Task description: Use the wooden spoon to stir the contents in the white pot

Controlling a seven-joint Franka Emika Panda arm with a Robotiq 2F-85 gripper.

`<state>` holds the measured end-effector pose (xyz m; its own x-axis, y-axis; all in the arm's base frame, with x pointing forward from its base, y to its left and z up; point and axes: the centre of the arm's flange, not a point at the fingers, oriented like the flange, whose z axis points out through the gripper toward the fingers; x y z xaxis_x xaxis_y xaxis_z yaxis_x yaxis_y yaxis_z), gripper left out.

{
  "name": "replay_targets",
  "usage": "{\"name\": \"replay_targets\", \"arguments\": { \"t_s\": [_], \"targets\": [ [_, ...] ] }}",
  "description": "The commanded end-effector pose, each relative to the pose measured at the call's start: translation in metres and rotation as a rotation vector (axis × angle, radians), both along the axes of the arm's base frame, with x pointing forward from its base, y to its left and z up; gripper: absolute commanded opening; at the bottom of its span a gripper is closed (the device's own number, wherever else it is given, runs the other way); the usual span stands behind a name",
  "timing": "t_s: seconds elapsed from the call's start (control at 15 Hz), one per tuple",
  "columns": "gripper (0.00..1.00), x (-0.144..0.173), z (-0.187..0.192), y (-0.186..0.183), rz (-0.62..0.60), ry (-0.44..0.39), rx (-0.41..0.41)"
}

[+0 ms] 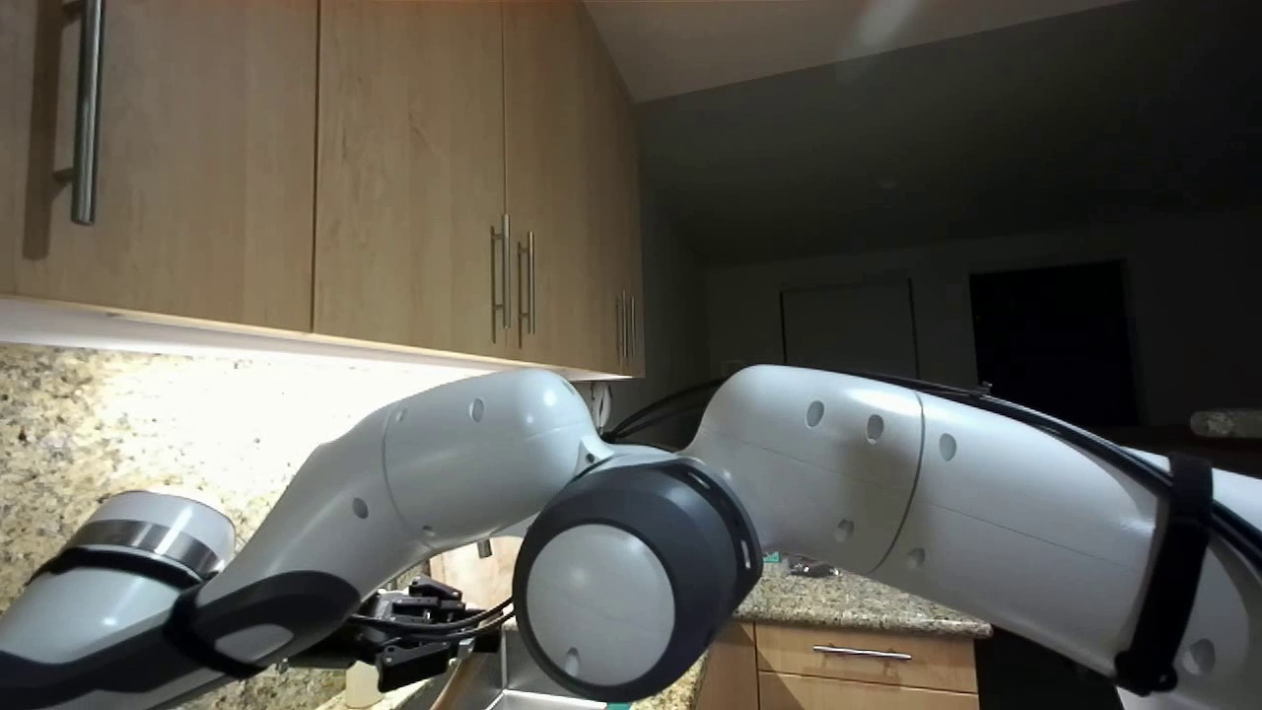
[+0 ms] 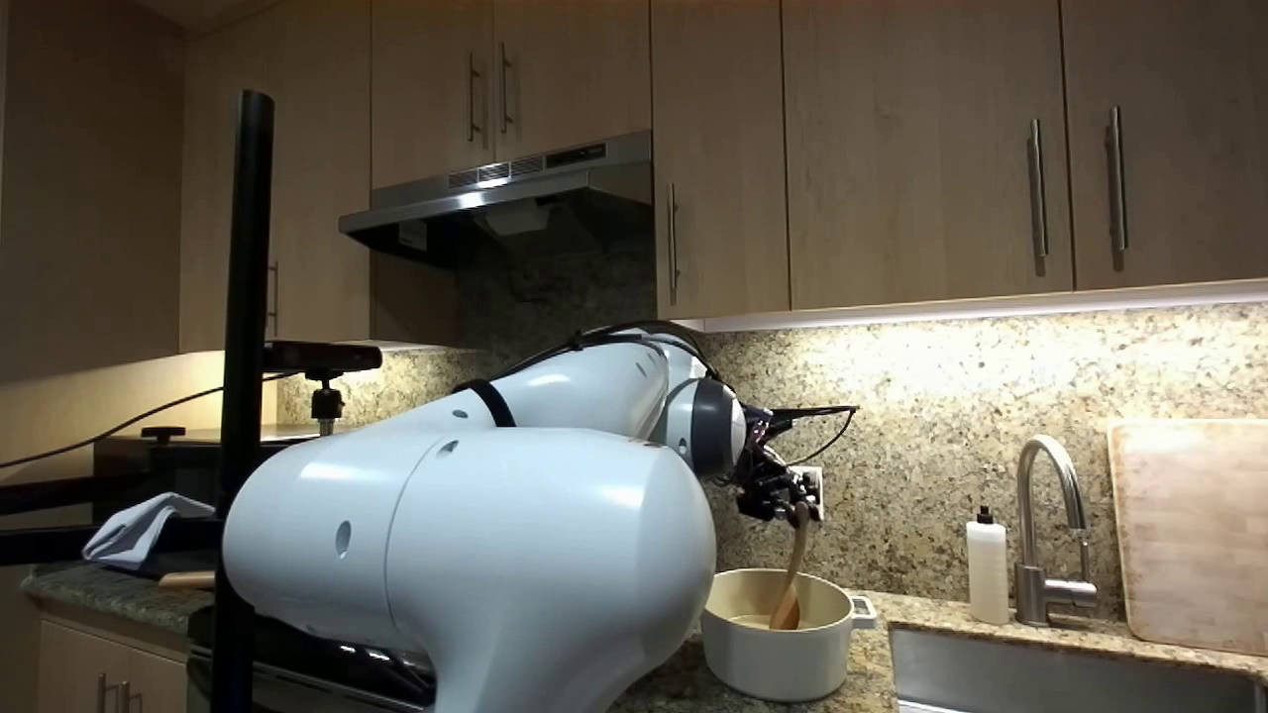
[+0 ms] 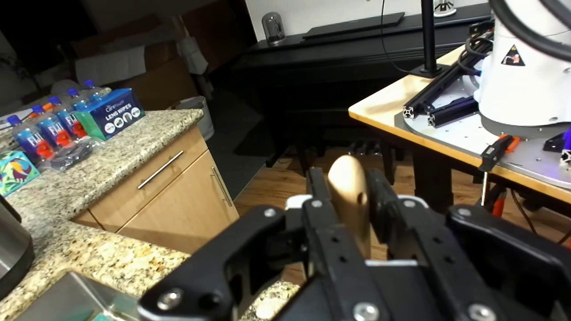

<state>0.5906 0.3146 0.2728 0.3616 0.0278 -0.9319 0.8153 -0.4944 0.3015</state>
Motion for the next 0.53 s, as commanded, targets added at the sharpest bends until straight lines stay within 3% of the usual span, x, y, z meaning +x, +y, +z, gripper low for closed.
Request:
{"name": "replay_targets", "arguments": {
  "t_s": [0.0, 0.47],
  "targets": [
    [0.09, -0.037, 0.021, -0.051, -0.001, 0.03, -0.04],
    [0.09, -0.015, 0.011, -0.064, -0.024, 0.057, -0.067]
  ]
}}
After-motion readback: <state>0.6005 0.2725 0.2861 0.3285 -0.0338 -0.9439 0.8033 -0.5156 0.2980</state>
